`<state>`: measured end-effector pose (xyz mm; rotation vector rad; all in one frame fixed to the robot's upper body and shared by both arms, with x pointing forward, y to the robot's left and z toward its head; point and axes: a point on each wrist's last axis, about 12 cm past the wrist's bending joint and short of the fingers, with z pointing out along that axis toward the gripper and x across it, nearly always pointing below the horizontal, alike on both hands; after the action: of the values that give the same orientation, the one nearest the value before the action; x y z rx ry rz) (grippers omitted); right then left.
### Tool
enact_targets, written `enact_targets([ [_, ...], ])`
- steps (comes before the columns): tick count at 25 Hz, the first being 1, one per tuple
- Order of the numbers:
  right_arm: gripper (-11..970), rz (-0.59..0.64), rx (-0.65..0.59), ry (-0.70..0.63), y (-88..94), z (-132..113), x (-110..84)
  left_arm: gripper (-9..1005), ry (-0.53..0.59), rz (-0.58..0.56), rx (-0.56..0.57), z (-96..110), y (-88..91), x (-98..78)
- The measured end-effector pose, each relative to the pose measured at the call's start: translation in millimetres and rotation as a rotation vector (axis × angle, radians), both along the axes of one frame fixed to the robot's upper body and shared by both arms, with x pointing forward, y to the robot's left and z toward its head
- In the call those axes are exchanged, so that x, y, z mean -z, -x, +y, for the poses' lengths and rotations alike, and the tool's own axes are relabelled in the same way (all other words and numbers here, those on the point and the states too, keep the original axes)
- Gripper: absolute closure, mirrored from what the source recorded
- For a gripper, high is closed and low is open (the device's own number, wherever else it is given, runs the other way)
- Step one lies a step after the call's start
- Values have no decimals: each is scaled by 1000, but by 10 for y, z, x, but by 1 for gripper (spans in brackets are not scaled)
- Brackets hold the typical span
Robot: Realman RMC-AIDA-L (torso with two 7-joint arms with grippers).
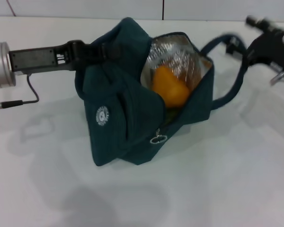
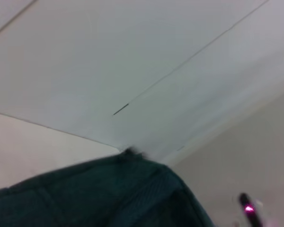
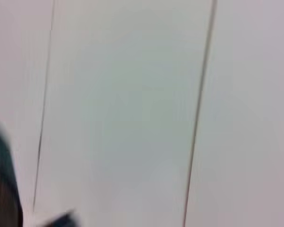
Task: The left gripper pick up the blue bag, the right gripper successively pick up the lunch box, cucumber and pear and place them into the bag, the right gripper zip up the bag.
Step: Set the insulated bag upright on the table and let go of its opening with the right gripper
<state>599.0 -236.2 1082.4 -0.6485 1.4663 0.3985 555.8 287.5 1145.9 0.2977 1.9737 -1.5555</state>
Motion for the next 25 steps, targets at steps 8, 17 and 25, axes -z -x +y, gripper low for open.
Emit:
enact_targets([
  [8, 181, -195, -124, -281, 472, -168, -187, 939, -2, -2, -1, 23, 51, 104],
  [17, 182, -195, -261, -464, 695, -310, -340, 940, 27, 6, 18, -83, 181, 339],
  [25, 182, -216, -267, -500, 803, -383, -343, 940, 36, -9, 14, -172, 258, 509],
])
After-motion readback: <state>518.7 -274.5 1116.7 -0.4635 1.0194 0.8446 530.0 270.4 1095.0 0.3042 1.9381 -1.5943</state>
